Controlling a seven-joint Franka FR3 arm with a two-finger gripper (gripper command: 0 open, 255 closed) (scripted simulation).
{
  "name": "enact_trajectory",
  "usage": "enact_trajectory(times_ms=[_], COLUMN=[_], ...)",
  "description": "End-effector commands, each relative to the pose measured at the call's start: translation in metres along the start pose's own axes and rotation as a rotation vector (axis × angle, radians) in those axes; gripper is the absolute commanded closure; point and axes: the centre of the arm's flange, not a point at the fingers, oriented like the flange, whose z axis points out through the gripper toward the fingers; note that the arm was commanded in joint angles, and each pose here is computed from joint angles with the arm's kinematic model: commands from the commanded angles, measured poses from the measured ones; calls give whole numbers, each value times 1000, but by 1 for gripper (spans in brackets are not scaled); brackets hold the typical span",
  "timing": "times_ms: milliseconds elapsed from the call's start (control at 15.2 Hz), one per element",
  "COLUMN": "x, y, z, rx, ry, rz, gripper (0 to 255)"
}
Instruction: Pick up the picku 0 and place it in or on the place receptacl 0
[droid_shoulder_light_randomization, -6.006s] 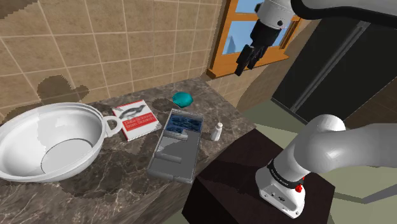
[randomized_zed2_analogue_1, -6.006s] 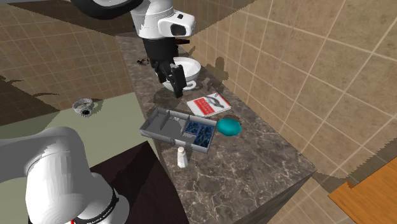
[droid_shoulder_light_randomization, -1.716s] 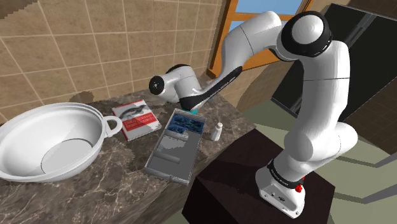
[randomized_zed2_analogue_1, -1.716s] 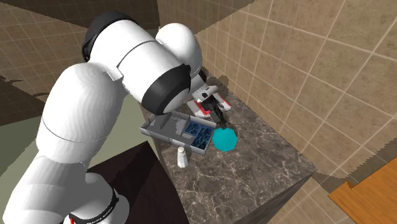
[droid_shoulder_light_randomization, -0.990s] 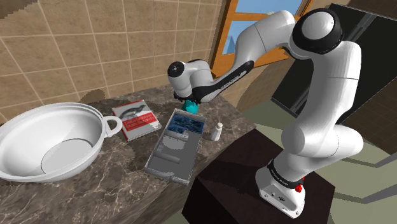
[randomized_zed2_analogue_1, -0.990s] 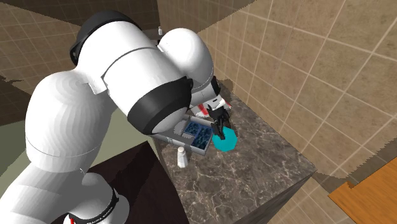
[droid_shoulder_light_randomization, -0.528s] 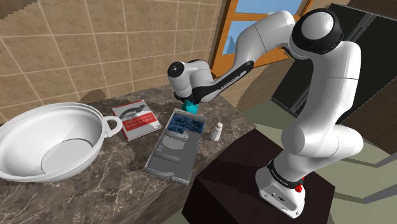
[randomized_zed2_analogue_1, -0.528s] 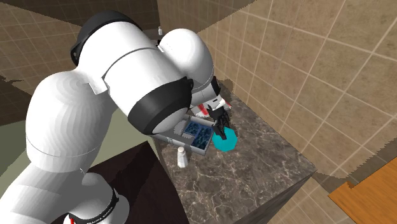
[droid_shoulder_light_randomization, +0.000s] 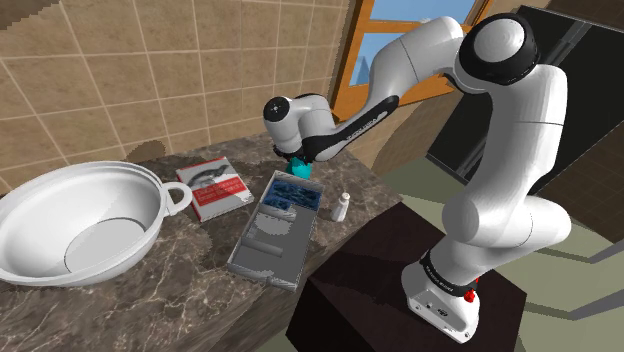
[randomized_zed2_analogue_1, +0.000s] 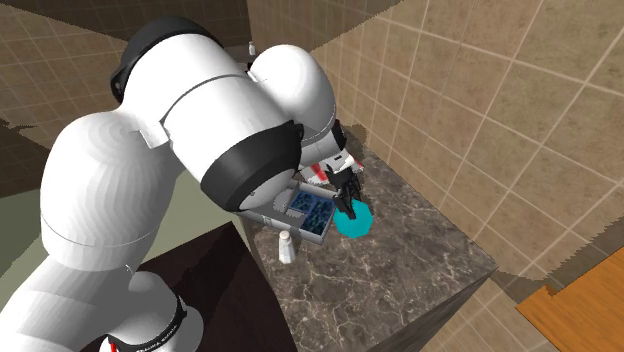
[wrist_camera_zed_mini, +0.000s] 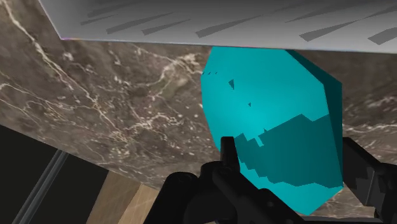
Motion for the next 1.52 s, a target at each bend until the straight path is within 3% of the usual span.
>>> enact_trajectory(times_ms=[0, 1452], x=[3, 63], y=[1, 18], z=[-3, -101], rx=[-2, -2], ry=[-1, -1], rz=[0, 0], gripper=[255, 255])
